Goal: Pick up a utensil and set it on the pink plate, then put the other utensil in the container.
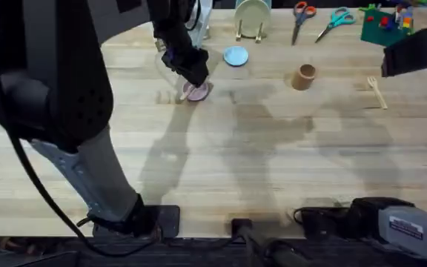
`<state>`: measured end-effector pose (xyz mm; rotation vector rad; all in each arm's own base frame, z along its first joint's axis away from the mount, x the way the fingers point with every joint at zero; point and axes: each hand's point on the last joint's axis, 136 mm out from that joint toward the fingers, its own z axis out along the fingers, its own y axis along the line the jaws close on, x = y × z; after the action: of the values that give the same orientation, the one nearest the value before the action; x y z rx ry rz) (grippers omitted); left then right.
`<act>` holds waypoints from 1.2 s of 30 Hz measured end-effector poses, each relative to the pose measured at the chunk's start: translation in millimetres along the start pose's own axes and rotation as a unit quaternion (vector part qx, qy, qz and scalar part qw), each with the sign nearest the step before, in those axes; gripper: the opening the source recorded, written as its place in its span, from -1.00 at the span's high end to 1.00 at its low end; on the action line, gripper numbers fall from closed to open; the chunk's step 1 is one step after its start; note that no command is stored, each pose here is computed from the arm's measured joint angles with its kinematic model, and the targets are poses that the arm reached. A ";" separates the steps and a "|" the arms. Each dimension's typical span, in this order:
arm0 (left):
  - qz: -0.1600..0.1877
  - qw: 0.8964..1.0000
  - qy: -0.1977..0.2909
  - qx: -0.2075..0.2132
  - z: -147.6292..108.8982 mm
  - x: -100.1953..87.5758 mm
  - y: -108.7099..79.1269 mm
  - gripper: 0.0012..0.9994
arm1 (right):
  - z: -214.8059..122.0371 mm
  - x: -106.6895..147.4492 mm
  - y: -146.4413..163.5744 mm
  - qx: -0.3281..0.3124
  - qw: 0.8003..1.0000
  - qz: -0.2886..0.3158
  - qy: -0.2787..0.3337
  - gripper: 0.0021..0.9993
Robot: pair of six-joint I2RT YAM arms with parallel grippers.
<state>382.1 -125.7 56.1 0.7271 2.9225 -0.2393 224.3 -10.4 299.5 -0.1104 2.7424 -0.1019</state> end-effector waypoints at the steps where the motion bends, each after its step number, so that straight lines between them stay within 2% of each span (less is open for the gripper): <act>1: 0.000 1.000 0.000 0.000 0.1 0.2 -0.1 0.91 | 0.0 0.0 0.0 0.000 1.000 0.000 0.000 -0.99; 4: 0.000 1.000 0.000 0.001 0.1 0.1 -0.4 0.78 | 0.0 0.0 0.0 0.000 1.000 0.000 0.000 -0.99; 8: -0.002 1.000 0.000 0.002 0.1 0.1 -0.7 0.45 | 0.0 0.0 0.0 0.000 1.000 0.000 0.000 -0.99; 11: -0.002 1.000 0.000 0.002 0.1 0.1 -0.7 0.32 | 0.0 0.0 0.0 0.000 1.000 0.000 0.000 -0.99; 20: -0.003 1.000 0.005 0.003 0.1 2.6 -1.3 0.27 | 0.0 0.0 0.0 0.000 1.000 0.000 0.000 -0.99; 25: -0.003 1.000 0.009 0.004 -5.1 6.1 -2.9 0.04 | 0.0 0.0 0.0 0.000 1.000 0.000 0.000 -0.99; 29: 0.000 1.000 -0.009 0.000 -28.4 6.7 -6.9 -0.09 | 0.0 0.0 0.0 0.000 1.000 0.000 0.000 -0.99; 36: 0.009 0.998 -0.063 -0.012 -90.8 12.7 -18.4 -0.42 | 0.0 0.0 0.0 0.000 1.000 0.000 0.000 -0.99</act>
<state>355.1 -119.5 145.4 0.7068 2.7950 -0.2377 224.3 -10.4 299.5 -0.1105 2.7424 -0.1019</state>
